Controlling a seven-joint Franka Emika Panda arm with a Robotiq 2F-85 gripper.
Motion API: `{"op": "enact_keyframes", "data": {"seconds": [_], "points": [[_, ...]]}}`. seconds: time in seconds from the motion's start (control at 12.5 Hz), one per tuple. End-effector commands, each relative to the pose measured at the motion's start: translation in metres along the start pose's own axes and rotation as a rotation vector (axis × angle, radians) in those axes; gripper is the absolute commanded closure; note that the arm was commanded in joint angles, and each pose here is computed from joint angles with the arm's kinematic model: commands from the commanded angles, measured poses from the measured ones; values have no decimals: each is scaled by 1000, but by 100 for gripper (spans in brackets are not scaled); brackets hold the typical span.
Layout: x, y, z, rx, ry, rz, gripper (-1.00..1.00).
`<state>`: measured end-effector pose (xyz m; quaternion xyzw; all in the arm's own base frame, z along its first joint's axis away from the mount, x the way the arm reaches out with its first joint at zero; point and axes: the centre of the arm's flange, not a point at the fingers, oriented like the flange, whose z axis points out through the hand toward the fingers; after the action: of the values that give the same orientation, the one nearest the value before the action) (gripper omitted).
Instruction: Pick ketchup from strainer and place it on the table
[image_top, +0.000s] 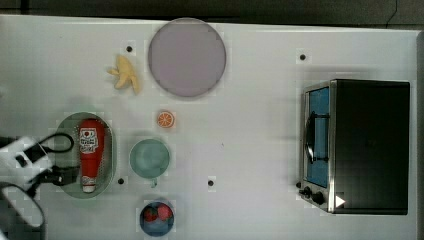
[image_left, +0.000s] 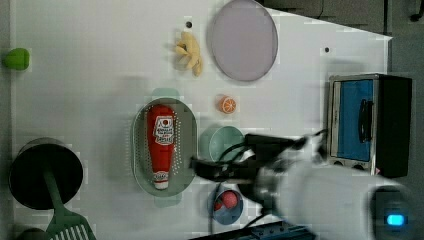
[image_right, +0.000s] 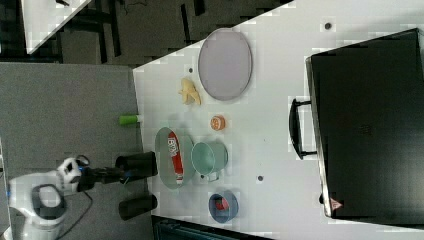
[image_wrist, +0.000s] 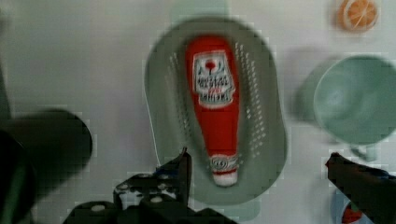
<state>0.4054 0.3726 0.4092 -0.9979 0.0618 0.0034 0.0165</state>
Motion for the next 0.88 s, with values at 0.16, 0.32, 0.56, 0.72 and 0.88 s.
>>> {"op": "enact_keyframes", "data": {"seconds": [0.16, 0.32, 0.56, 0.72, 0.88], "points": [[5, 17, 73, 24, 11, 4, -100], [7, 18, 102, 49, 26, -44, -100], [14, 18, 140, 87, -8, -32, -100], [14, 16, 164, 114, -23, -31, -100], [16, 16, 185, 144, -26, -19, -100]]}}
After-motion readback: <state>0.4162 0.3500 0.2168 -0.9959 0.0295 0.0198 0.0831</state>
